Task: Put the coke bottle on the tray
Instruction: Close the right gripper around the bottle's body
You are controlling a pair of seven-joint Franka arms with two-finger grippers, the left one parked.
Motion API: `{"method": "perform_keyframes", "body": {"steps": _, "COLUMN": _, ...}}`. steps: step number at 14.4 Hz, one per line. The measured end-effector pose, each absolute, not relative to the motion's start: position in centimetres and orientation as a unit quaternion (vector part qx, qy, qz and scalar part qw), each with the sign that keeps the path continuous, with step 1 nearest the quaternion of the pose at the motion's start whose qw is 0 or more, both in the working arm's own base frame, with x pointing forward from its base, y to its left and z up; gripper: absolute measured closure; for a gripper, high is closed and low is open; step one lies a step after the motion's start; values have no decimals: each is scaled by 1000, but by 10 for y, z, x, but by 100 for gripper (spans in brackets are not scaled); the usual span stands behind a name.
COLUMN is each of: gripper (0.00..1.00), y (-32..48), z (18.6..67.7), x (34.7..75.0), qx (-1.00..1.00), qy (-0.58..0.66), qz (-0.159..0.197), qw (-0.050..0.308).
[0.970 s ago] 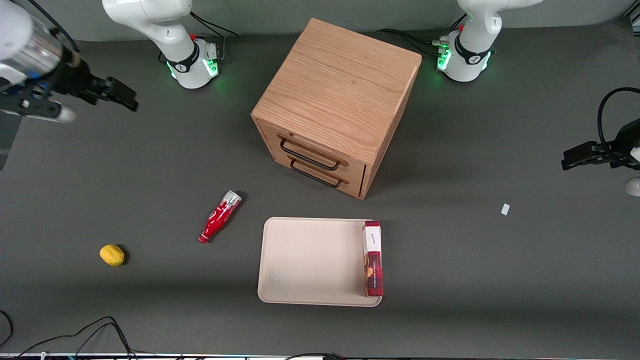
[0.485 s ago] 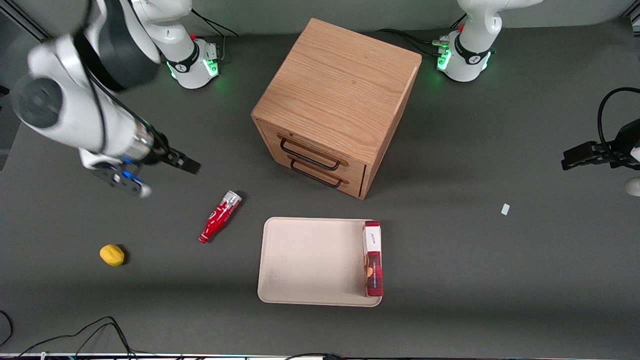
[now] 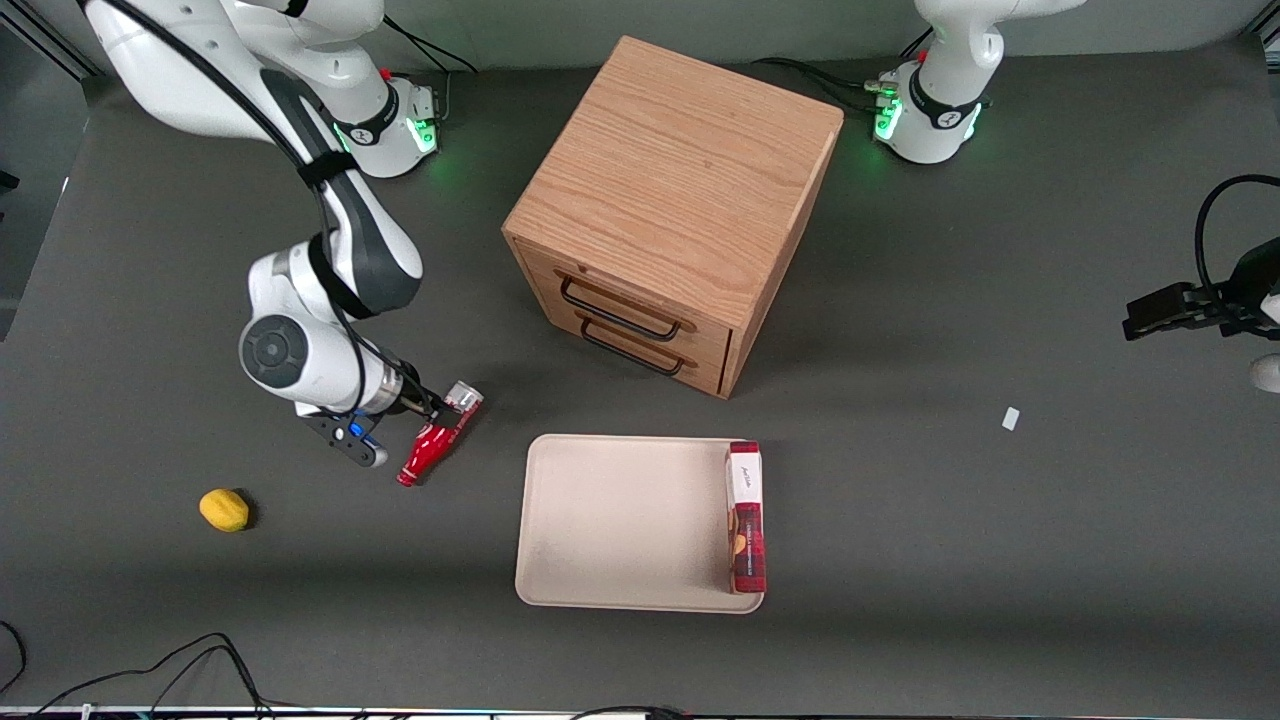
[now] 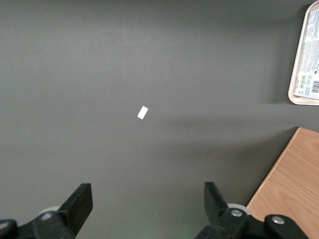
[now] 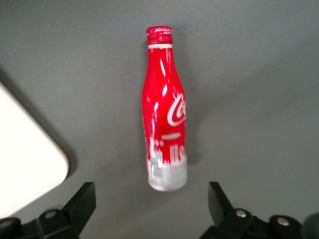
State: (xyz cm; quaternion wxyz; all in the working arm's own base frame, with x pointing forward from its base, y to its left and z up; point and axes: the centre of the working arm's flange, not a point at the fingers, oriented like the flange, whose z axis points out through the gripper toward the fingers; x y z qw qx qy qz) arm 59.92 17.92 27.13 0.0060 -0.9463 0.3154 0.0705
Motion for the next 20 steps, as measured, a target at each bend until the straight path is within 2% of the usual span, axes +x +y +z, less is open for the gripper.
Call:
{"method": "perform_keyframes", "body": {"steps": 4, "gripper": 0, "y": 178, "z": 222, "x": 599, "qx": -946, "qy": 320, "qz": 51, "qw": -14}}
{"method": "perform_keyframes", "body": {"steps": 9, "gripper": 0, "y": 178, "z": 192, "x": 591, "qx": -947, "qy": 318, "qz": 37, "qw": -2}}
{"method": "perform_keyframes", "body": {"steps": 13, "gripper": 42, "y": 177, "z": 184, "x": 589, "qx": -954, "qy": 298, "qz": 29, "qw": -18}}
{"method": "perform_keyframes", "body": {"steps": 14, "gripper": 46, "y": 177, "z": 185, "x": 590, "qx": -954, "qy": 297, "qz": 28, "qw": -18}}
{"method": "perform_keyframes", "body": {"steps": 17, "gripper": 46, "y": 180, "z": 199, "x": 597, "qx": -956, "qy": 291, "qz": 14, "qw": -12}}
{"method": "perform_keyframes", "body": {"steps": 20, "gripper": 46, "y": 182, "z": 262, "x": 610, "qx": -973, "qy": 230, "qz": -7, "qw": -18}}
